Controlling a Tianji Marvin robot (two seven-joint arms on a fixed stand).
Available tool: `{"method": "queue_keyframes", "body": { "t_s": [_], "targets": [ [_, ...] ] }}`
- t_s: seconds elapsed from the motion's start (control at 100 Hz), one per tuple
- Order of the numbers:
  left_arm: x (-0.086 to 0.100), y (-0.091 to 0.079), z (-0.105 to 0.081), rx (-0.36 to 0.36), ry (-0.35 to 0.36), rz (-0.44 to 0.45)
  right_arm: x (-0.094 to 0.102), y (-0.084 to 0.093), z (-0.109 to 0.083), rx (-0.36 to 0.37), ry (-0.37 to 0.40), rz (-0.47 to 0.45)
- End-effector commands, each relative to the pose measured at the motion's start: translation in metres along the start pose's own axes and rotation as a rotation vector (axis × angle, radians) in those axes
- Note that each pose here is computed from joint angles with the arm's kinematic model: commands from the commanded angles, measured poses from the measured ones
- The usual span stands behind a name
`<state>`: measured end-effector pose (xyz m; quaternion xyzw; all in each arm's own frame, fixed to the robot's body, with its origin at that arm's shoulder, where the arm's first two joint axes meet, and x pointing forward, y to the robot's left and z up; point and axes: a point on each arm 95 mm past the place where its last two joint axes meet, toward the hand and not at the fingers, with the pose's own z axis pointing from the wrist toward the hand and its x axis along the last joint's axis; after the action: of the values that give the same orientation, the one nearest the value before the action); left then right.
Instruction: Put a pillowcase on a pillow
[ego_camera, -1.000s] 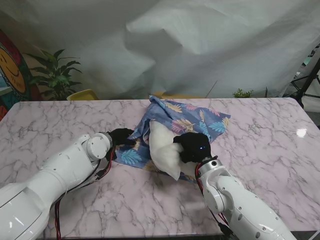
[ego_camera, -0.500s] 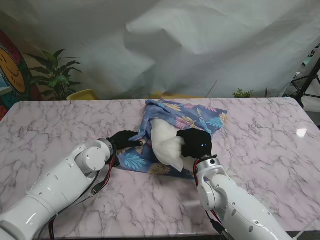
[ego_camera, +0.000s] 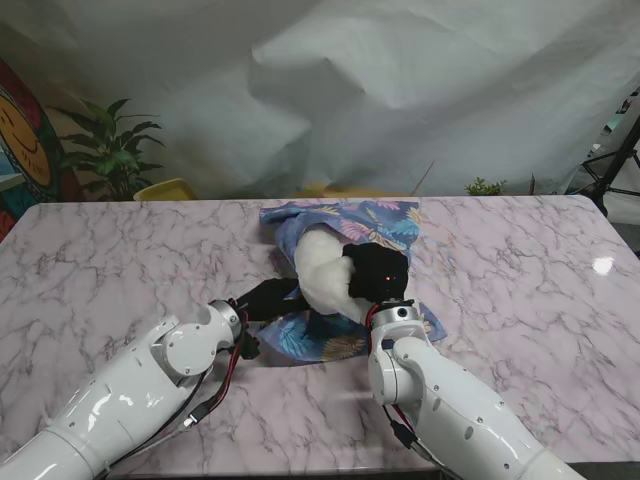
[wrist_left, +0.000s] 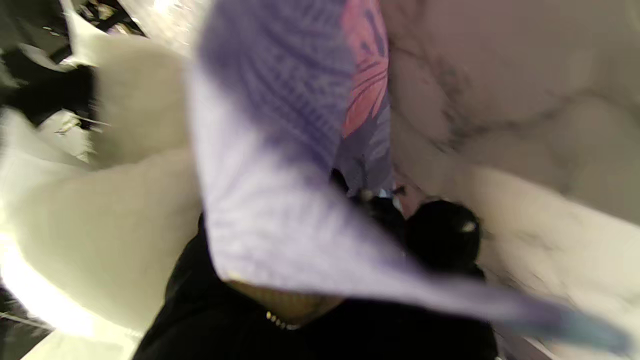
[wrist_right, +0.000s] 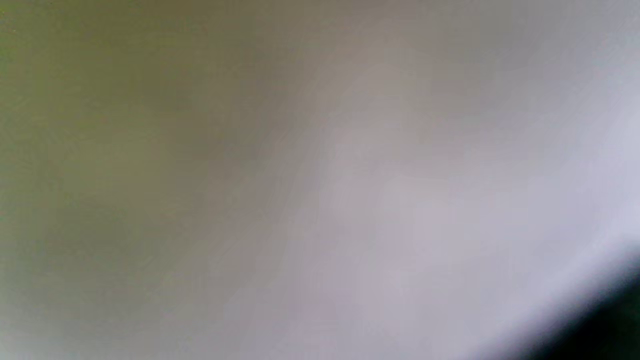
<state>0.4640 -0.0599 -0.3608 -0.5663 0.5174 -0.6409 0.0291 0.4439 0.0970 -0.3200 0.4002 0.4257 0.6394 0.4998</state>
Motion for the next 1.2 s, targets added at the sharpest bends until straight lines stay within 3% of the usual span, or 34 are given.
{"method": "queue_keyframes", "body": {
  "t_s": [0.0, 0.28, 0.49, 0.67, 0.9, 1.19],
  "targets": [
    [0.019, 0.018, 0.003, -0.059, 0.074, -0.007, 0.006, 0.003, 0.009, -0.014, -0.013, 0.001],
    [0.048, 0.043, -0.005, -0.139, 0.245, -0.04, 0.011, 0.0, 0.03, -0.054, -0.106, -0.065],
    [0.051, 0.045, -0.004, -0.126, 0.257, -0.049, 0.006, 0.012, 0.024, -0.098, -0.209, -0.09],
    [0.055, 0.044, -0.003, -0.095, 0.273, -0.069, -0.006, 0.022, 0.016, -0.12, -0.317, -0.168],
    [0.063, 0.043, -0.008, -0.073, 0.325, -0.109, -0.016, -0.007, 0.019, -0.035, -0.267, -0.219],
    [0.065, 0.042, -0.02, -0.126, 0.356, -0.106, -0.041, -0.037, 0.029, 0.024, -0.21, -0.264]
  ]
}}
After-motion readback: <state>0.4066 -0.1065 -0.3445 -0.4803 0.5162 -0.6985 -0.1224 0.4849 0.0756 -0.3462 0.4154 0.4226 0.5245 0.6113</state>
